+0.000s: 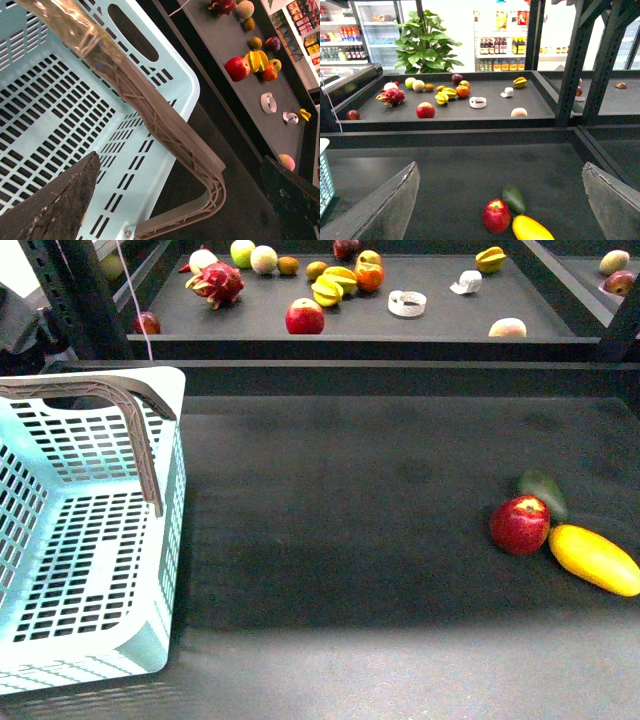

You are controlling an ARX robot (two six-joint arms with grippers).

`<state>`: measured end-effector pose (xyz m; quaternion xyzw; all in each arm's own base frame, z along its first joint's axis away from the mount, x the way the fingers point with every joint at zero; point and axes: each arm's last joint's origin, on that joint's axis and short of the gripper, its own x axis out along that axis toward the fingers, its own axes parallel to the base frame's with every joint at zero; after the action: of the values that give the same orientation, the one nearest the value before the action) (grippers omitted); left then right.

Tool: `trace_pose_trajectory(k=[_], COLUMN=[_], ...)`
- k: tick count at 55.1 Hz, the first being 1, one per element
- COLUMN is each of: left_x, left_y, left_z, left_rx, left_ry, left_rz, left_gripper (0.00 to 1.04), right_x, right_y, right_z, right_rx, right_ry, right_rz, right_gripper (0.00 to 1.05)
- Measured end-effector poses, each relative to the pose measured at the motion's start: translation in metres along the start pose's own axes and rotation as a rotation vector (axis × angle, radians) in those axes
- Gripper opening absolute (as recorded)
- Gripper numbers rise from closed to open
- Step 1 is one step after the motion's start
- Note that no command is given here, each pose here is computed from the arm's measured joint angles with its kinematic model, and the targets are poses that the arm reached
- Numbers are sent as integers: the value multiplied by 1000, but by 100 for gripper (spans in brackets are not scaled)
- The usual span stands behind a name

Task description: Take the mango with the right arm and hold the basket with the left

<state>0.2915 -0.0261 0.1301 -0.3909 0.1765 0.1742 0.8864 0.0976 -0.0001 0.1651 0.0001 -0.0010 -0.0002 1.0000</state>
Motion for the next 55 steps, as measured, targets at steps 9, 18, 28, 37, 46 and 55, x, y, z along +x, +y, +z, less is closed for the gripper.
trace_pose_trajectory(k=[9,18,28,37,46,55], left_x=[22,53,73,82,82,71], left_y=[-12,-19,-16,-15,-16,-13], left_z=[-6,-10,-14,-18,-18,-24], left_rx=[-47,-93,-128,-146,-153,-155], left_ry=[28,46,60,70,82,122], left_rz=[-16,-7,15,22,4,-17], left_gripper=[97,97,96,67,38,15], right_x=[0,0,0,0,0,0], right_y=[0,0,0,0,0,0], right_z=[0,0,0,0,0,0], right_rx=[0,0,0,0,0,0], right_ry=[0,0,0,0,0,0], right_rz=[0,0,0,0,0,0], right_gripper=[97,97,97,97,97,97])
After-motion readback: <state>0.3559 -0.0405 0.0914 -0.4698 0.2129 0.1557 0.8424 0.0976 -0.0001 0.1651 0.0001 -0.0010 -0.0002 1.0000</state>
